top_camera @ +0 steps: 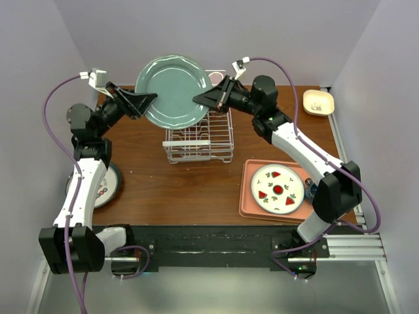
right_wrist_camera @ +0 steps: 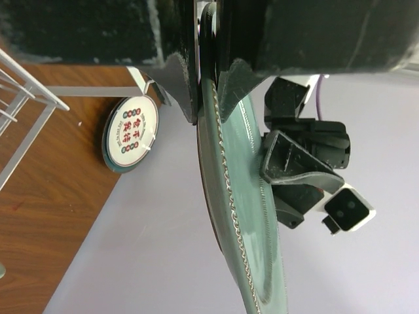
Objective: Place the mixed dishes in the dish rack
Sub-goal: Pass the plate from the right arm to the left
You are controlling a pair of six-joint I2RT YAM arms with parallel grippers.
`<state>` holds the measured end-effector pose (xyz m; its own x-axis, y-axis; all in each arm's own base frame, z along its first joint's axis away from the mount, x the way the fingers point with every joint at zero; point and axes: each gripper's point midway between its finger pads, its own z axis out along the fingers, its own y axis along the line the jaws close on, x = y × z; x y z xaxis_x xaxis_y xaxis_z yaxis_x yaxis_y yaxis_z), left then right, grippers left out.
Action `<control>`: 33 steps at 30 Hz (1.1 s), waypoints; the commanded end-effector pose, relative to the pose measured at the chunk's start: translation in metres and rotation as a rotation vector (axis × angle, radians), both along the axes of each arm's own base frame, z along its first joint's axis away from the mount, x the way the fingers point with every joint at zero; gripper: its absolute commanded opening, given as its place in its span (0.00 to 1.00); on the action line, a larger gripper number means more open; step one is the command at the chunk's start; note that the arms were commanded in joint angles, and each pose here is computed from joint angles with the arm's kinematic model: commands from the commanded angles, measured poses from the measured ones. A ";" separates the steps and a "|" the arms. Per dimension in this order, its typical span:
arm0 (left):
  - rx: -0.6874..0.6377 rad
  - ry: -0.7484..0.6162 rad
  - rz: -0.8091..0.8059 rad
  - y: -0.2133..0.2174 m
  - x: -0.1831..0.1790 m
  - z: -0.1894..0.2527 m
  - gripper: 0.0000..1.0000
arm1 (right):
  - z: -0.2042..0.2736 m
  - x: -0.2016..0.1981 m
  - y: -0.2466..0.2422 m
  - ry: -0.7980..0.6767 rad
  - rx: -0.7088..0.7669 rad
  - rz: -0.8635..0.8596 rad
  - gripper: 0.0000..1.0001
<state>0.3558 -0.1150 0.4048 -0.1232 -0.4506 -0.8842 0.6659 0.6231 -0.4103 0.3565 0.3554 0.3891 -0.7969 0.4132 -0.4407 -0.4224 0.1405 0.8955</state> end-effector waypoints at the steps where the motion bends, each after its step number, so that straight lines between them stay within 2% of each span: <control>1: -0.063 -0.004 -0.129 -0.014 -0.010 0.004 0.40 | 0.070 -0.040 0.000 -0.201 0.121 0.157 0.00; 4: -0.060 0.014 -0.154 -0.017 -0.008 0.001 0.23 | 0.061 -0.039 0.003 -0.205 0.095 0.171 0.00; 6: -0.056 0.019 -0.164 -0.019 -0.008 0.001 0.03 | 0.051 -0.033 0.005 -0.212 0.046 0.158 0.00; 7: -0.051 0.018 -0.170 -0.020 -0.007 0.002 0.00 | 0.052 -0.030 0.005 -0.227 0.031 0.149 0.00; 14: -0.031 0.090 -0.160 -0.028 -0.009 -0.011 0.00 | 0.028 0.002 0.003 -0.299 -0.147 0.026 0.00; 15: -0.036 0.119 -0.143 -0.027 -0.012 -0.015 0.00 | 0.026 0.005 0.003 -0.318 -0.160 0.014 0.02; 19: -0.080 0.173 -0.149 -0.028 -0.027 -0.019 0.00 | 0.019 0.017 0.000 -0.355 -0.194 -0.041 0.16; 22: -0.138 0.207 -0.112 -0.025 -0.031 -0.014 0.00 | 0.014 0.021 0.001 -0.368 -0.176 -0.056 0.32; 24: -0.162 0.183 -0.114 -0.025 -0.034 -0.001 0.00 | 0.016 0.022 0.003 -0.375 -0.153 -0.050 0.35; 31: -0.187 0.191 -0.071 -0.020 -0.026 0.013 0.00 | 0.015 0.026 0.005 -0.281 -0.060 -0.066 0.65; 33: -0.220 0.209 -0.057 -0.018 -0.020 0.015 0.00 | 0.014 0.032 0.001 -0.259 -0.065 -0.098 0.70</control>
